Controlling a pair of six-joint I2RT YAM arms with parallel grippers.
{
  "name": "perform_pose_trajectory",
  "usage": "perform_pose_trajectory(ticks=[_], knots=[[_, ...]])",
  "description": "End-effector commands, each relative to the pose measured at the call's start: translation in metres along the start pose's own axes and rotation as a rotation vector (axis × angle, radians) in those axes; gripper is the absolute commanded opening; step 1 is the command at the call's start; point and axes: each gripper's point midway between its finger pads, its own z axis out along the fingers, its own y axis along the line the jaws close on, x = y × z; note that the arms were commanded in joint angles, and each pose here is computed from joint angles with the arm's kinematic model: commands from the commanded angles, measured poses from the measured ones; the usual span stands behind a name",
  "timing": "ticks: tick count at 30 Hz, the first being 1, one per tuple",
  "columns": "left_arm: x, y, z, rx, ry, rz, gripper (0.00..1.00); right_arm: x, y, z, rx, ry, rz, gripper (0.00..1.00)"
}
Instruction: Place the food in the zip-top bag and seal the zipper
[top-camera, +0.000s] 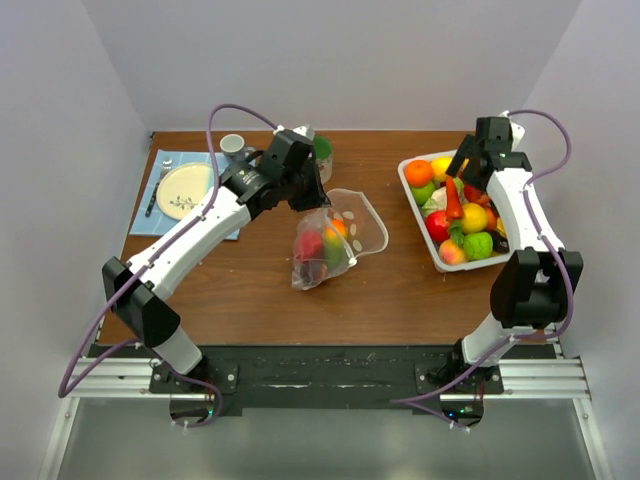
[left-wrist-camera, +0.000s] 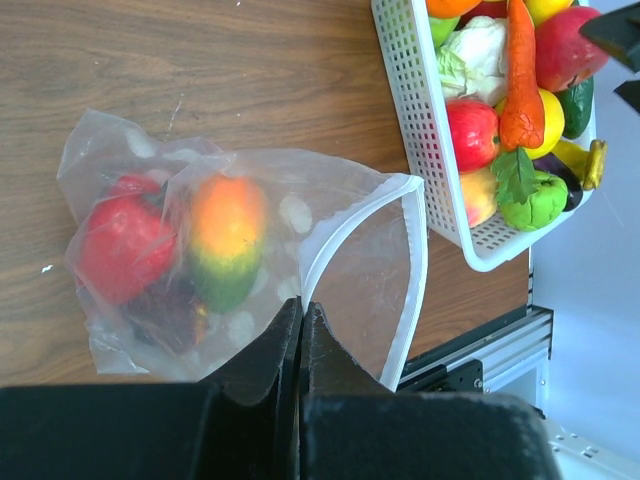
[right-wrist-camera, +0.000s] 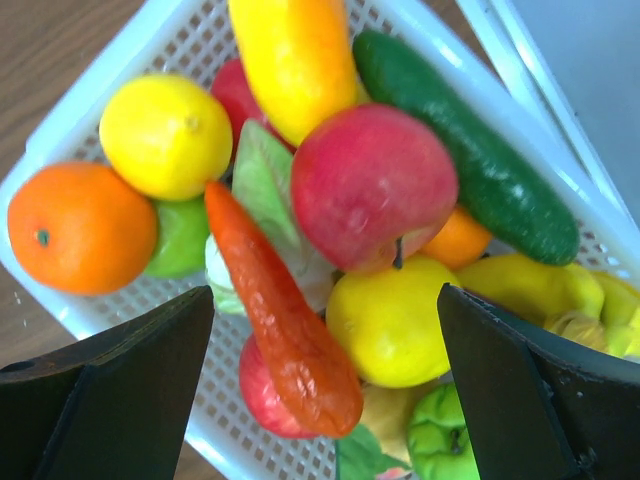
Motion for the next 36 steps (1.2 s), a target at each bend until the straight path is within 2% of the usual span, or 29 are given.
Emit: perform_pose_trajectory(ticks=[1, 9, 27, 30, 31, 33, 34, 36], knots=[[-0.013, -0.016, -0.009, 0.06, -0.024, 0.027, 0.0, -0.029, -0.007, 0.004, -0.025, -0.038, 0.038, 0.99], [-0.011, -0.013, -0.007, 0.052, -0.01, 0.042, 0.0, -0.022, -0.021, 0.042, -0.055, 0.027, 0.089, 0.99], [-0.015, -0.011, -0.002, 0.042, -0.008, 0.04, 0.0, 0.0, -0.018, 0.078, -0.085, 0.059, 0.149, 0.98], [-0.015, -0.012, -0.002, 0.043, -0.009, 0.038, 0.0, -0.006, -0.02, 0.069, -0.083, 0.044, 0.154, 0.91], [-0.015, -0.012, -0.002, 0.044, -0.01, 0.035, 0.0, -0.012, -0.021, 0.062, -0.083, 0.026, 0.156, 0.79], [-0.016, -0.013, -0.003, 0.045, -0.011, 0.035, 0.0, -0.018, -0.022, 0.054, -0.082, 0.016, 0.155, 0.63], [-0.015, -0.012, -0.002, 0.044, -0.01, 0.034, 0.0, -0.021, -0.025, 0.05, -0.07, 0.009, 0.154, 0.47], [-0.015, -0.013, -0.002, 0.046, -0.01, 0.035, 0.0, -0.029, -0.027, 0.039, -0.063, 0.002, 0.15, 0.41]])
